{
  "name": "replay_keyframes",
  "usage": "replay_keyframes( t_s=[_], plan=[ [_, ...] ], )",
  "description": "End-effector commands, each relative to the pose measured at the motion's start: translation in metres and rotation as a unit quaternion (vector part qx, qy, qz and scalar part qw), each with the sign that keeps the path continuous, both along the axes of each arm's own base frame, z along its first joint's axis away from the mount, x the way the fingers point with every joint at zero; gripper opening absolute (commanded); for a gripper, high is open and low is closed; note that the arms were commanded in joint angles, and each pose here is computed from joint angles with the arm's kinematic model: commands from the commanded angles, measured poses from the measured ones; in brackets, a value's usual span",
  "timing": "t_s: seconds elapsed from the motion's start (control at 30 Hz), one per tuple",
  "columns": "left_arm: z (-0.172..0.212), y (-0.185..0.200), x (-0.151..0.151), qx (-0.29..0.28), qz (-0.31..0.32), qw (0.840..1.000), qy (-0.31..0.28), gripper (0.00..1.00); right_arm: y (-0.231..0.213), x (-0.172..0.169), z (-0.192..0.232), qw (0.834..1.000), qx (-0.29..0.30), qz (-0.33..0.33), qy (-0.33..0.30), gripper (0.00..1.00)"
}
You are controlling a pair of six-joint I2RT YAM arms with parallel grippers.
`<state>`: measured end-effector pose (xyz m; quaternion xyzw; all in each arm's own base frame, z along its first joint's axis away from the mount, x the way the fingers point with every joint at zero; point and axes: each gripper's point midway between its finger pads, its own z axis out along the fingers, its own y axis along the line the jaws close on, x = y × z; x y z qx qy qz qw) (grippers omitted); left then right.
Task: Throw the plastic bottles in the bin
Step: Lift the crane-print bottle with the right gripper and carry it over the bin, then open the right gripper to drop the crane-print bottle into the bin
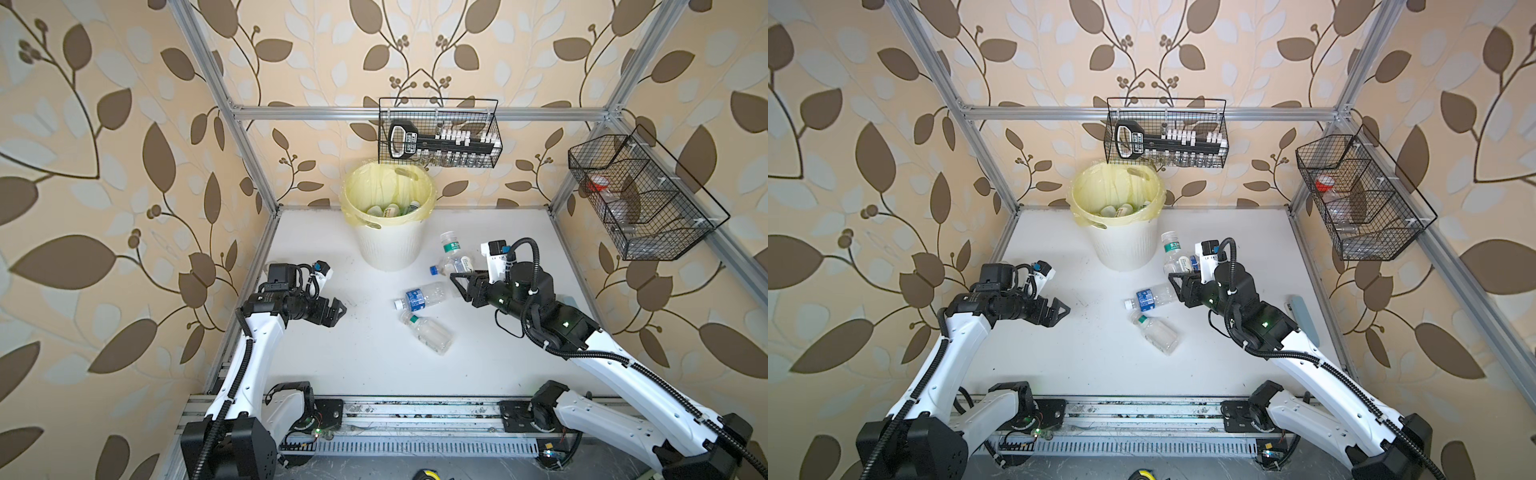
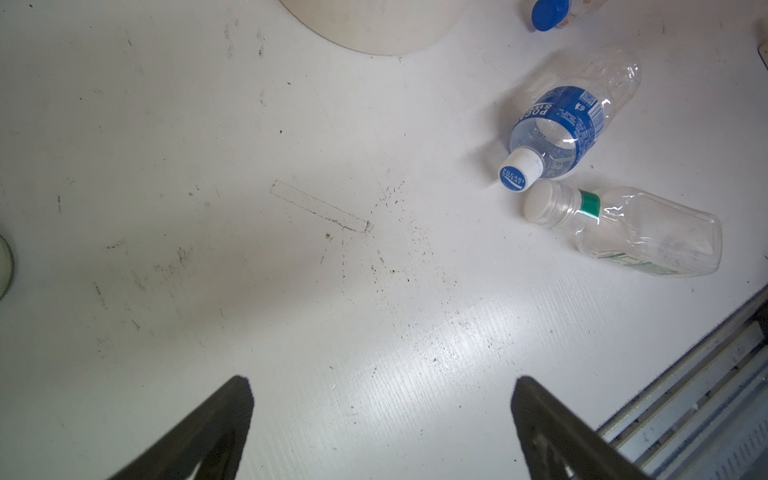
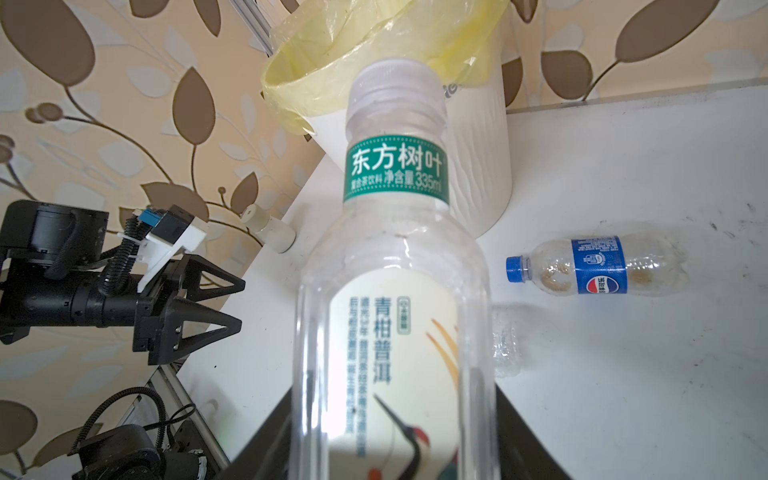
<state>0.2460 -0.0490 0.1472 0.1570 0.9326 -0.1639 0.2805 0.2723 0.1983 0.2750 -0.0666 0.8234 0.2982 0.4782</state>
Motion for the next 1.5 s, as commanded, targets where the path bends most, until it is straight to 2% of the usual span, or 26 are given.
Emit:
replay_keyframes(
  t_s=[0.0,0.17,0.27,0.43,0.5,0.57,0.6,0.63,0.77,0.97,1.2,1.47],
  plan=[
    [0.011,0.002,0.002,0.001,0.003,1.0,-0.017,0.99,0.001,0.005,0.019,1.0,0.002,0.0,-0.029,0.48],
    [0.015,0.002,0.003,0.002,0.003,1.0,-0.026,0.99,0.026,0.028,0.059,0.998,0.013,0.021,-0.052,0.48],
    [0.019,0.003,0.004,0.005,0.004,0.999,-0.031,0.99,0.052,0.052,0.103,0.996,0.021,0.037,-0.079,0.48],
    [0.033,0.0,0.003,0.004,-0.009,0.999,-0.043,0.99,0.096,0.132,0.151,0.995,0.035,0.009,-0.091,0.49],
    [0.038,0.0,0.001,0.009,-0.02,0.999,-0.045,0.99,0.109,0.164,0.152,0.996,0.026,0.001,-0.08,0.61],
    [0.044,0.001,-0.002,0.019,-0.031,0.998,-0.044,0.99,0.114,0.185,0.149,0.998,0.012,-0.01,-0.054,0.78],
    [0.047,0.001,-0.004,0.027,-0.037,0.998,-0.042,0.99,0.115,0.189,0.152,0.999,0.011,-0.014,-0.047,0.95],
    [0.05,0.002,-0.006,0.033,-0.04,0.998,-0.043,0.99,0.117,0.191,0.154,0.999,0.011,-0.014,-0.045,1.0],
    [0.059,0.001,-0.016,0.047,-0.061,0.996,-0.053,0.99,0.117,0.169,0.172,0.997,0.021,-0.01,-0.073,1.0],
    [0.076,-0.002,-0.02,0.044,-0.069,0.994,-0.073,0.99,0.091,0.115,0.191,0.993,0.048,-0.003,-0.107,1.0],
    [0.085,-0.007,-0.02,0.023,-0.06,0.995,-0.076,0.99,0.052,0.073,0.154,0.997,0.026,-0.015,-0.075,1.0],
    [0.109,-0.022,-0.022,-0.047,-0.04,0.995,-0.074,0.99,0.015,0.038,0.12,0.998,0.016,-0.044,-0.05,1.0]
  ],
)
